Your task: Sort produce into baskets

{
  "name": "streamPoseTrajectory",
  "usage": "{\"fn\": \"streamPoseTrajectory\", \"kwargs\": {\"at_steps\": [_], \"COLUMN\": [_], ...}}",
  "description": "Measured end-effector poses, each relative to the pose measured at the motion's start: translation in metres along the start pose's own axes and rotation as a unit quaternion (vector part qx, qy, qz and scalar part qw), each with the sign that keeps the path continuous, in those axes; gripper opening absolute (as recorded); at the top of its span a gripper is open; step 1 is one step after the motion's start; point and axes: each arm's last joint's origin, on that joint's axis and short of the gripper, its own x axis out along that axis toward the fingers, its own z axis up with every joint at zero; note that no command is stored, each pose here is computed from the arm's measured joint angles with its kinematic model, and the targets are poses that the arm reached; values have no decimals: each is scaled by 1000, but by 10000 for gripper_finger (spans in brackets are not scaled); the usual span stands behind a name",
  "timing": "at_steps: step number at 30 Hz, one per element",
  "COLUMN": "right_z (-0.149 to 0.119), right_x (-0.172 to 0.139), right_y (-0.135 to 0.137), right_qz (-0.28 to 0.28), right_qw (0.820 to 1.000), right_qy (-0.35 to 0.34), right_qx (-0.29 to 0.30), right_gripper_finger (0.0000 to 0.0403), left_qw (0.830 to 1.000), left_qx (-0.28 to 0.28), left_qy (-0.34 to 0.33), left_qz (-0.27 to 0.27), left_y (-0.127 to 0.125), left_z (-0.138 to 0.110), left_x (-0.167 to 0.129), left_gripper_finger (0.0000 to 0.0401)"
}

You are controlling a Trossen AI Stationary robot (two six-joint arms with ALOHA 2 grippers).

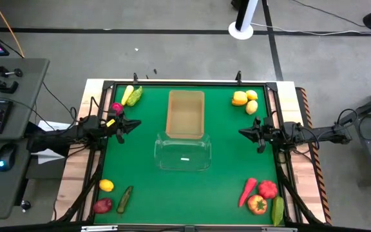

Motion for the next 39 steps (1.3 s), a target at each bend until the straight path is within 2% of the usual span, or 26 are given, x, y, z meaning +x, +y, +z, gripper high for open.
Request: {"fn": "streamPoseTrajectory", "kwargs": {"at_steps": [31, 33, 35, 37, 39], "right_z": [0, 4, 12, 20, 26], "right_x": [0, 0, -1, -2, -4], "right_y": [0, 1, 3, 4, 4], "right_qz": [-1, -4, -4, -7, -24], "right_qw": [1000, 999, 992, 978, 962], "right_qy": [-3, -24, -72, -123, -171], "right_qx": [3, 35, 101, 170, 213], "right_gripper_finger": [0, 0, 0, 0, 0], "left_qw": [1000, 1000, 1000, 1000, 1000], "left_qx": [0, 0, 0, 0, 0], "left_qy": [0, 0, 0, 0, 0], "left_qz": [0, 0, 0, 0, 0], "left_y": [0, 0, 0, 0, 0], "left_z": [0, 0, 0, 0, 0], "left_x": [0, 0, 0, 0, 0], "left_gripper_finger": [1, 1, 1, 1, 1]}}
